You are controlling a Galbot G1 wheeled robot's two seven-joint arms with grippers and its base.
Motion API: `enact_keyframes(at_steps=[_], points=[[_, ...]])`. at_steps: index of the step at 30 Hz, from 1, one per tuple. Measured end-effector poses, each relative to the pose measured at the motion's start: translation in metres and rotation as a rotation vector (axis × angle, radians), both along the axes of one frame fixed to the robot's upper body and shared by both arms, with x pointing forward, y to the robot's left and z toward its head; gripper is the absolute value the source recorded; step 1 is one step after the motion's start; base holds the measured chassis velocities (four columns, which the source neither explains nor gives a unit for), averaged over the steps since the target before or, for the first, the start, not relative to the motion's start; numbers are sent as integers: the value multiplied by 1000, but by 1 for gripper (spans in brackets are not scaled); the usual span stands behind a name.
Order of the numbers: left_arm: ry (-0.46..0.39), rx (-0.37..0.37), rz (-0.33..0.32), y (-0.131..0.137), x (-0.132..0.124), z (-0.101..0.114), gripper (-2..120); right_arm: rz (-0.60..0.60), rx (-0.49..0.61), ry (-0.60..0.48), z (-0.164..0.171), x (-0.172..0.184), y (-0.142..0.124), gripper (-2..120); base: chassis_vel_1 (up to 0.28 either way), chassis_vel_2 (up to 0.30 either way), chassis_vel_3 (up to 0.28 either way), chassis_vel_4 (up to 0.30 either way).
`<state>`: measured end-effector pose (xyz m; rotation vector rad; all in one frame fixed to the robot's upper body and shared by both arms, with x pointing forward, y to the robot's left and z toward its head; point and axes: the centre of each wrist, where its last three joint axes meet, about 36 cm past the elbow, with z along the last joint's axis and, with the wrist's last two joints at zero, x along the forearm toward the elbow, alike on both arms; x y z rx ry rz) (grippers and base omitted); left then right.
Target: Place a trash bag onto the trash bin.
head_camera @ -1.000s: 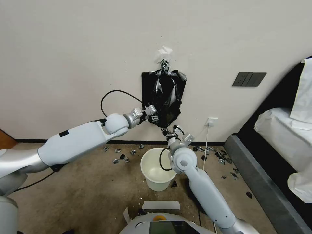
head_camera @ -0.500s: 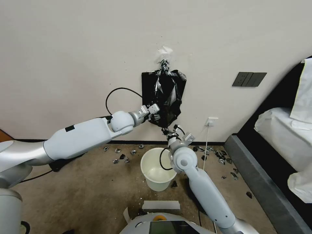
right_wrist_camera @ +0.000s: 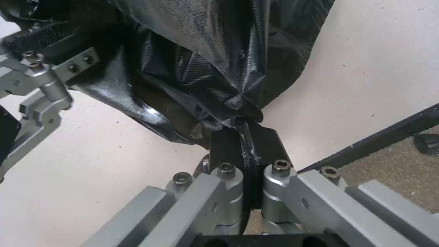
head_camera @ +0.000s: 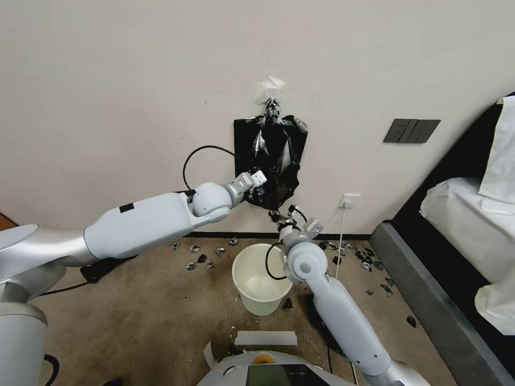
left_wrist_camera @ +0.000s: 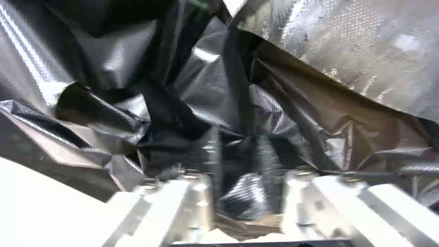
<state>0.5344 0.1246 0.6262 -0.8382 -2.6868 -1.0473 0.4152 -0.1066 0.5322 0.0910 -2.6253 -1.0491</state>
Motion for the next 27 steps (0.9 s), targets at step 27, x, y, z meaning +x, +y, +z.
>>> enact_keyframes(at_steps=[27], points=[[-26,-545,56,0,-44,-1,0,5,-2,-36,7,-7,0,3,0,0,0,0]])
